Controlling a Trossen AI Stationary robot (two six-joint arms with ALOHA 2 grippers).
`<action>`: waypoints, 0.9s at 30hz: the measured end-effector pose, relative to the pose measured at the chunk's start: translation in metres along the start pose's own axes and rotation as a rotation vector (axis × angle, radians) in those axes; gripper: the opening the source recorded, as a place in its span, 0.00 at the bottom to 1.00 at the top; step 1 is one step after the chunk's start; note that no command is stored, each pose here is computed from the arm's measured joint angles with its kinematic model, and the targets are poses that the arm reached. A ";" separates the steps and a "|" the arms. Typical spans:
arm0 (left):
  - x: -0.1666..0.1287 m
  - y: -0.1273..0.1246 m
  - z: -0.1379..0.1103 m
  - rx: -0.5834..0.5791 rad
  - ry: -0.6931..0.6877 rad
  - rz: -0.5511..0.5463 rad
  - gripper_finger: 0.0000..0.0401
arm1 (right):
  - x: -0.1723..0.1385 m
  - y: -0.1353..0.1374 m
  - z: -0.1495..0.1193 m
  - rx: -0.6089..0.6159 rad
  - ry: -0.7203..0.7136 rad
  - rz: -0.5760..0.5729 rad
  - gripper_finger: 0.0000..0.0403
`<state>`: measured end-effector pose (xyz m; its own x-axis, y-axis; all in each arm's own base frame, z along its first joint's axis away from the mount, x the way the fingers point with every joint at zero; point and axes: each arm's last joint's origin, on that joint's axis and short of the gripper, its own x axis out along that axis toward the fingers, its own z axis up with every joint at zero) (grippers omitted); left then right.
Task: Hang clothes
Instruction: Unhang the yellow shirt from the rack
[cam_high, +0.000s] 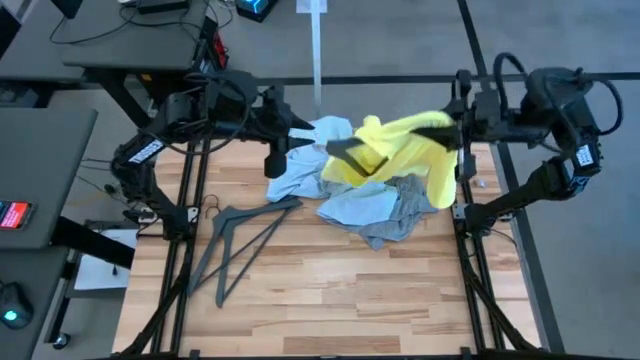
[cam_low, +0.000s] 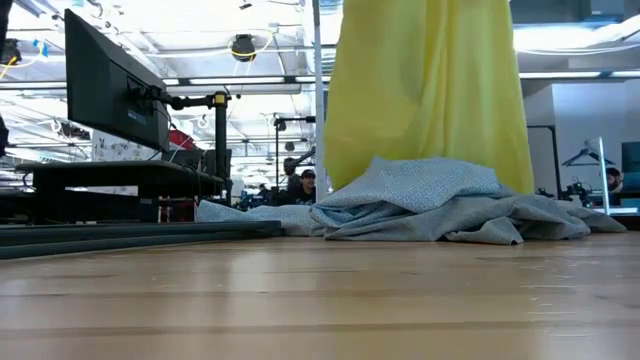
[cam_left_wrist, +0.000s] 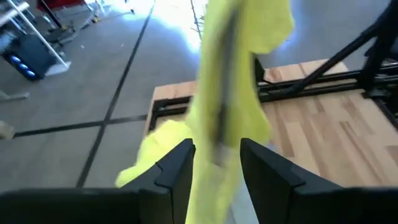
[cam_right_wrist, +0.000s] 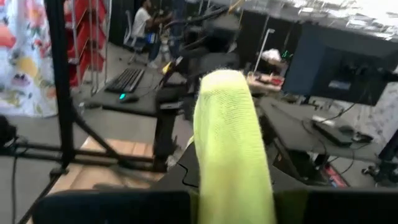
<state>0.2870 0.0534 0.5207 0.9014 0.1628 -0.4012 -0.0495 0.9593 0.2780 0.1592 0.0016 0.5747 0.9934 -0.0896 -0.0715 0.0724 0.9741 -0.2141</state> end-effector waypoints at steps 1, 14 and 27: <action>0.003 0.000 0.000 0.008 0.005 -0.003 0.33 | 0.001 0.001 0.000 0.001 0.000 0.002 0.06; 0.031 0.000 -0.003 0.034 0.043 0.031 0.45 | 0.021 0.003 -0.003 -0.004 0.035 -0.012 0.06; 0.059 -0.009 -0.004 -0.025 0.032 -0.053 0.46 | 0.038 0.005 -0.006 0.002 0.051 -0.004 0.06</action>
<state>0.3387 0.0556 0.4915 0.8888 0.1188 -0.4427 -0.0136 0.9722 0.2336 0.1968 0.0022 0.5649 0.9873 -0.1039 -0.1204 0.0766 0.9742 -0.2122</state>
